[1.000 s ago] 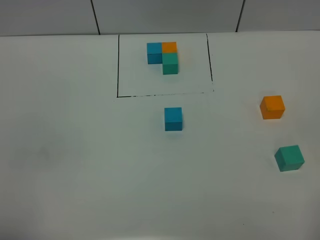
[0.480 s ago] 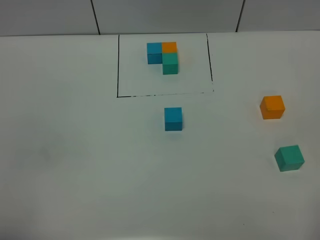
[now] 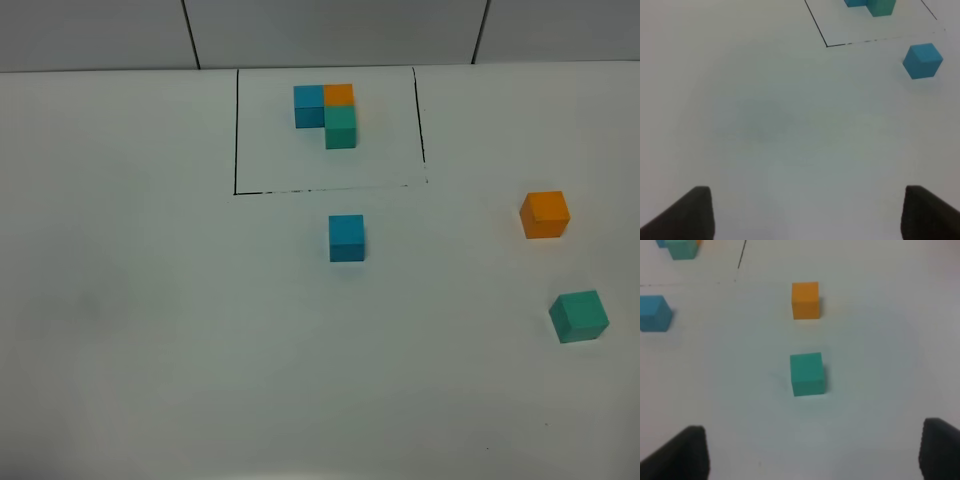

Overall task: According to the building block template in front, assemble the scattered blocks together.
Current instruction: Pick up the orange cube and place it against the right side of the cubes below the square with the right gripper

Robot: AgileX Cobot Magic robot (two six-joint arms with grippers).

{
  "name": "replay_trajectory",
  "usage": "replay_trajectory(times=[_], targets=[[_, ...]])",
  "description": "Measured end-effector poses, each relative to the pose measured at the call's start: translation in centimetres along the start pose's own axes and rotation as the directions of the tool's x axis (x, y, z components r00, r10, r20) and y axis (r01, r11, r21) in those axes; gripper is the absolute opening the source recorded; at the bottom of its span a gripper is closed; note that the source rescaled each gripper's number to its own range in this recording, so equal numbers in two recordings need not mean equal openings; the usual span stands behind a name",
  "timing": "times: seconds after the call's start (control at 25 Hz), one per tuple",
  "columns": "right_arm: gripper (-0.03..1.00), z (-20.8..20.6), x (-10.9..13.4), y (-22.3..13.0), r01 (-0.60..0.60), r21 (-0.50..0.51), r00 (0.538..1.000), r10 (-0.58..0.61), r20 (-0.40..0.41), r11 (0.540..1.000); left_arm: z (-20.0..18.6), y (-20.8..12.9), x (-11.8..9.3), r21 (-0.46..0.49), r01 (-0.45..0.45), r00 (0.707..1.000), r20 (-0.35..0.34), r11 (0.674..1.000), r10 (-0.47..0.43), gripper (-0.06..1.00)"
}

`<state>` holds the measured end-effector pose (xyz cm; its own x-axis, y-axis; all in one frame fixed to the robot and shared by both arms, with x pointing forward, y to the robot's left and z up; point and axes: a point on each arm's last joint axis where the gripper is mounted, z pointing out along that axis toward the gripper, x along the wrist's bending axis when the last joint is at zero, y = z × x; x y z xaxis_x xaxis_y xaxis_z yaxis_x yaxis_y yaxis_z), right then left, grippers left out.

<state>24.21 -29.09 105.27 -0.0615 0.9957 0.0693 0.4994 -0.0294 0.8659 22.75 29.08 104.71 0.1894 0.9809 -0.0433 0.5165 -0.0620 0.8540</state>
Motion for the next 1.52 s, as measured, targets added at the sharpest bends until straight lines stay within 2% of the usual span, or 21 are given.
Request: replay_trajectory(times=[0.36,0.52,0.84,1.12,1.32,1.52], targets=[[0.72,0.0,-0.1,0.0,0.004,0.000,1.000,-0.004,0.006,1.000,0.0,0.0,0.0,0.000,0.000,1.000,0.000,1.000,0.000,0.69],[0.76,0.2,-0.1,0.1,0.006,0.014,1.000,-0.006,0.013,1.000,0.0,0.0,0.0,0.000,0.000,1.000,0.000,1.000,0.000,0.69],[0.97,2.9,-0.3,2.0,0.004,0.170,1.000,-0.007,0.018,0.985,0.0,0.0,0.0,0.000,0.000,1.000,0.000,1.000,0.000,0.69],[0.99,6.6,-0.6,3.6,-0.001,0.286,1.000,-0.006,0.024,0.958,0.0,0.0,0.0,0.000,0.001,1.000,0.000,1.000,-0.001,0.69],[0.99,9.6,-0.9,3.9,-0.014,0.399,1.000,0.003,0.030,0.917,0.0,0.0,0.0,0.000,0.001,1.000,0.000,1.000,-0.001,0.69],[0.99,12.1,-1.1,4.2,-0.021,0.437,0.999,0.006,0.037,0.899,0.0,0.0,0.0,0.000,0.001,1.000,0.000,1.000,-0.001,0.69]])
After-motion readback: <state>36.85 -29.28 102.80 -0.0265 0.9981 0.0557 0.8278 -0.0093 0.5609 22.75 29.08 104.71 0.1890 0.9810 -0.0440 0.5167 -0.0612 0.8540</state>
